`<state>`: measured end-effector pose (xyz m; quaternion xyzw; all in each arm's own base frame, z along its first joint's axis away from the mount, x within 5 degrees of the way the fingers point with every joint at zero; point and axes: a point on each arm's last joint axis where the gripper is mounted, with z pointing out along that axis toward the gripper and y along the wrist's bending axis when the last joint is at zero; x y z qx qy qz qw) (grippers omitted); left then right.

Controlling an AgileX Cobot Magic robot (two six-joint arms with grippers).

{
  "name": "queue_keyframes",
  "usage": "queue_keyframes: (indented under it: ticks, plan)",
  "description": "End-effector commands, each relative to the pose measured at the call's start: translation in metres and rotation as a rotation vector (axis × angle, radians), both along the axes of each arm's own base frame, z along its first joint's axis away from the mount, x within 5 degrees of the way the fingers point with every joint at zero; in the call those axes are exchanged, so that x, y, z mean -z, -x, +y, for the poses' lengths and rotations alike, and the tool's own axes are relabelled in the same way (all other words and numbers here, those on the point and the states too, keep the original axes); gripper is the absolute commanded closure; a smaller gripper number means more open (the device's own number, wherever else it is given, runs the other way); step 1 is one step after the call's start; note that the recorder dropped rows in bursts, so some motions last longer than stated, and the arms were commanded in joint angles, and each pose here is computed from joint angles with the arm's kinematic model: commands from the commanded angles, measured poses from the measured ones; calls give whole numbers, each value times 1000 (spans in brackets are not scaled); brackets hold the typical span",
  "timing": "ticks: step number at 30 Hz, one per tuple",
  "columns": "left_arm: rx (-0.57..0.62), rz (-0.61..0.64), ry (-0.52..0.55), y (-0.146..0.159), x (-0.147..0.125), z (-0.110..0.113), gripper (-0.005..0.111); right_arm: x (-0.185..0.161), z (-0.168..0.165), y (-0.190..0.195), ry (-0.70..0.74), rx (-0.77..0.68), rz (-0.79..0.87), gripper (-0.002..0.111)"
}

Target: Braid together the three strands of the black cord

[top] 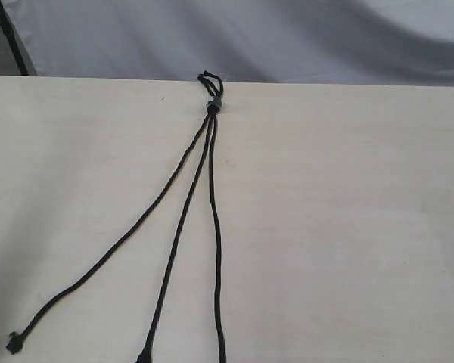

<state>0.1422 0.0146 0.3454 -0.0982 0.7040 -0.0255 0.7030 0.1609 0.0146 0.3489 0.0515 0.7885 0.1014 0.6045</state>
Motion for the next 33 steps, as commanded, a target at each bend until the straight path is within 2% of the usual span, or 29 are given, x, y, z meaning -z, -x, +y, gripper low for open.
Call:
queue_keyframes:
  ticks: [1,6,10,17,22,25,29,33]
  plan:
    - [-34,331,3,-36,34,5,107,37,8,-47,5,-43,358,109]
    - [64,595,-17,-65,76,-16,107,89,42,-83,58,-194,544,109]
    - [143,715,-46,-82,104,-35,107,119,88,-95,127,-341,604,109]
    - [171,836,-53,-102,142,-42,107,153,172,-98,242,-584,735,108]
    - [189,837,-49,-110,152,-45,107,171,225,-94,318,-715,791,108]
    - [191,830,-44,-111,153,-45,107,178,250,-95,350,-768,827,96]
    - [191,830,-44,-111,153,-45,107,187,275,-98,368,-797,909,69]
    - [190,832,-44,-111,153,-45,107,198,285,-105,382,-781,995,65]
